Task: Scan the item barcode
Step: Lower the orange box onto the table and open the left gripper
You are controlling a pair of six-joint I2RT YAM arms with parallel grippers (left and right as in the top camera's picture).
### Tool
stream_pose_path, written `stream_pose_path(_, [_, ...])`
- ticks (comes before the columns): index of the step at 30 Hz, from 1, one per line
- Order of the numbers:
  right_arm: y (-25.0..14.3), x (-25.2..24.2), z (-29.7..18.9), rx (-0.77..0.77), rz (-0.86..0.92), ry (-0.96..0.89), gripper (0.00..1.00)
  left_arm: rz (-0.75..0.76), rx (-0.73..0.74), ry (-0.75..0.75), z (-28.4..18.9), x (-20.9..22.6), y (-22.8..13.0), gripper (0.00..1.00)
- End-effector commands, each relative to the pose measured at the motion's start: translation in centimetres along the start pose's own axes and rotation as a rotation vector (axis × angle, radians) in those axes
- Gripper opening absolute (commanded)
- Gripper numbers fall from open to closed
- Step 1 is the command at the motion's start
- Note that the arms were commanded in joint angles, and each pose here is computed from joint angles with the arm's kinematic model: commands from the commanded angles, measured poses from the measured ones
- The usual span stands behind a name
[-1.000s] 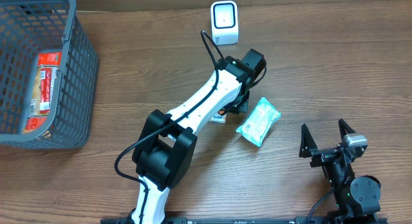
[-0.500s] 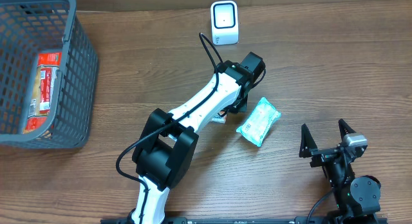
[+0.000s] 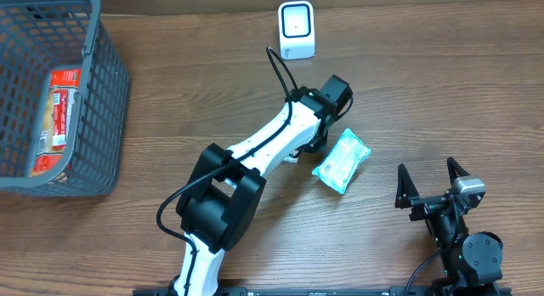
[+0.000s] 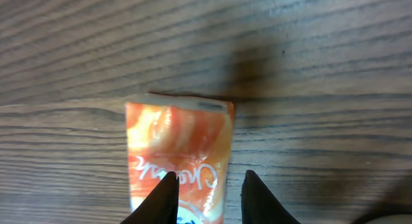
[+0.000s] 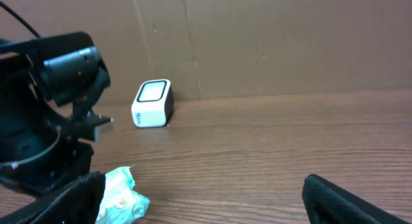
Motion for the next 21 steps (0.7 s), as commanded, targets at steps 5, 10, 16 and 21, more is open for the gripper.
stream_pose_path(5, [-0.3, 0.0, 0.0, 0.000, -0.007, 0.001, 1.00, -0.020, -0.045, 0.040, 0.5, 0.4, 0.1, 0.27])
stream_pose_path(10, [-0.3, 0.0, 0.0, 0.000, -0.007, 0.001, 1.00, -0.016, -0.048, 0.026, 1.1, 0.0, -0.3, 0.27])
stream_pose_path(16, [-0.3, 0.0, 0.0, 0.000, -0.007, 0.001, 1.00, -0.014, -0.045, 0.030, 1.5, 0.1, -0.6, 0.26])
stream_pose_path(21, [-0.3, 0.0, 0.0, 0.000, -0.007, 0.001, 1.00, -0.009, -0.033, 0.034, 1.8, 0.2, -0.9, 0.14])
Point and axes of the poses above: each gripper's point midway between its finger pads, its own z axis out along the fingers, its own x axis along the line the jaws close on, y = z × x, the point moved 4 cm from there along -z, back along the fingers, and after that the axes turned 8 degrees about -z, right-handed, at the moved point
